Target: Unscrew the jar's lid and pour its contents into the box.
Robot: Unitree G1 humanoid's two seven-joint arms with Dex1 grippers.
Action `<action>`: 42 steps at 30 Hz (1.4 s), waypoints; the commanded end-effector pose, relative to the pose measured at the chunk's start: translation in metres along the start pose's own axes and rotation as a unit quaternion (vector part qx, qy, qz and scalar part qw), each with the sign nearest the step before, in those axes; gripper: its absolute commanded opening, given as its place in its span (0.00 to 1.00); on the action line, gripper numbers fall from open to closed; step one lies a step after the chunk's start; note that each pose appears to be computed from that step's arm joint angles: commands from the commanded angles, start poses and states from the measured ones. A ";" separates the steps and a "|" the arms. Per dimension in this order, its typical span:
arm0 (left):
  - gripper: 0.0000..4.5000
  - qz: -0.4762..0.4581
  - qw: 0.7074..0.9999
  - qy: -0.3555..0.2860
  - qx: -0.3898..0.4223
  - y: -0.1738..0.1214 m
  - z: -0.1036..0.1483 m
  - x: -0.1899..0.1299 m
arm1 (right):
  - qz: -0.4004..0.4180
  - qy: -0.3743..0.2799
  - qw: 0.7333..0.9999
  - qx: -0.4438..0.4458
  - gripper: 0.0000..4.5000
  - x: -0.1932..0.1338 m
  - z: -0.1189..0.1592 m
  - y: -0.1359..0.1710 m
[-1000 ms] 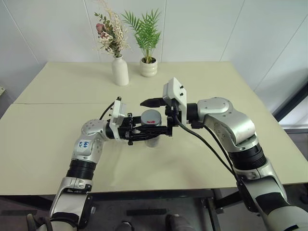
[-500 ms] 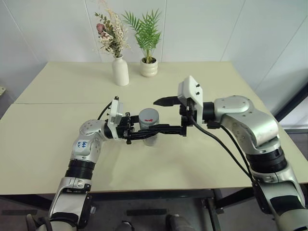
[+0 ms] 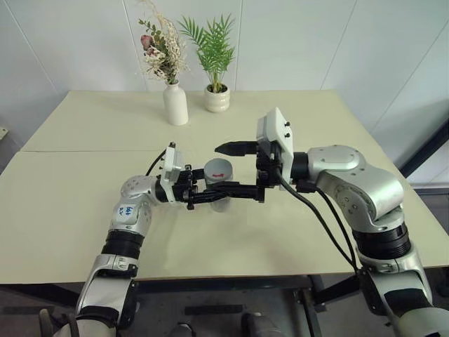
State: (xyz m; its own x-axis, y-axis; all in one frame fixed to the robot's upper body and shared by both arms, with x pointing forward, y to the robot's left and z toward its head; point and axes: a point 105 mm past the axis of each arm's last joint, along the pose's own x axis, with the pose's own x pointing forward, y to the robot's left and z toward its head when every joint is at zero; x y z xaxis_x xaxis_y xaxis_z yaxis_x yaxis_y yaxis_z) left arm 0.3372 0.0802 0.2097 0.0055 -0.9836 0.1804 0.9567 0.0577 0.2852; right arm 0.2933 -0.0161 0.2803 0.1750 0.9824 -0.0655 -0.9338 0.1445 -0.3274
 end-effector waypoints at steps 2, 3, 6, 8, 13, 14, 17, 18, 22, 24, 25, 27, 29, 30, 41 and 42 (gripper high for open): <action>0.50 -0.007 0.999 -0.009 0.033 0.004 0.013 0.007 | -0.006 -0.010 1.000 -0.027 1.00 0.008 0.008 -0.004; 0.50 -0.009 0.999 -0.010 0.035 0.004 0.013 0.008 | -0.006 -0.010 1.000 -0.027 1.00 0.010 0.007 -0.006; 0.50 -0.012 0.999 -0.013 0.036 0.003 0.015 0.010 | -0.009 -0.007 0.999 -0.032 1.00 0.014 0.005 -0.010; 0.50 -0.013 0.999 -0.013 0.036 0.003 0.015 0.010 | -0.009 -0.005 0.999 -0.033 1.00 0.015 0.005 -0.011; 0.50 -0.017 0.999 -0.011 0.036 0.002 0.015 0.011 | -0.009 -0.006 0.999 -0.036 1.00 0.019 0.004 -0.016; 0.50 -0.019 0.999 -0.011 0.036 0.002 0.015 0.011 | -0.010 -0.007 0.999 -0.037 1.00 0.019 0.005 -0.017; 0.50 -0.021 0.999 -0.009 0.035 0.001 0.015 0.011 | -0.012 -0.004 0.999 -0.039 1.00 0.020 0.004 -0.020; 0.50 -0.021 0.999 -0.009 0.035 0.001 0.015 0.011 | -0.012 -0.003 0.999 -0.039 1.00 0.020 0.003 -0.021; 0.50 -0.024 0.999 -0.008 0.033 -0.002 0.015 0.010 | -0.022 -0.001 0.999 -0.039 1.00 0.018 0.001 -0.024; 0.50 -0.024 0.999 -0.007 0.031 -0.003 0.014 0.009 | -0.026 -0.001 0.999 -0.040 1.00 0.016 0.001 -0.026; 0.50 -0.024 0.999 -0.006 0.030 -0.003 0.013 0.008 | -0.029 -0.001 0.999 -0.040 1.00 0.015 0.001 -0.027; 0.50 -0.023 0.999 -0.005 0.029 -0.004 0.013 0.006 | -0.034 0.002 0.999 -0.041 1.00 0.013 0.001 -0.029; 0.50 -0.022 0.999 -0.004 0.029 -0.004 0.013 0.005 | -0.038 0.004 0.998 -0.042 1.00 0.010 0.000 -0.030; 0.50 -0.021 0.999 -0.003 0.028 -0.004 0.012 0.003 | -0.044 0.006 0.998 -0.043 1.00 0.007 0.000 -0.032; 0.50 -0.010 1.000 0.003 0.025 -0.005 0.011 -0.003 | -0.074 0.026 0.996 -0.048 1.00 -0.015 -0.002 -0.039; 0.50 -0.009 1.000 0.003 0.026 -0.004 0.011 -0.004 | -0.075 0.029 0.996 -0.048 1.00 -0.017 -0.003 -0.039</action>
State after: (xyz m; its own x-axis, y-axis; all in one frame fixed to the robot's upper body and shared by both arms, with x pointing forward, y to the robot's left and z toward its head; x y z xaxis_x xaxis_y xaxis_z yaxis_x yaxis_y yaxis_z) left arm 0.3366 0.0813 0.2113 0.0164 -0.9845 0.1744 0.9551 0.0670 0.2887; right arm 0.3216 -0.0173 0.2714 0.2447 0.9617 -0.1231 -0.9073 0.1823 -0.3790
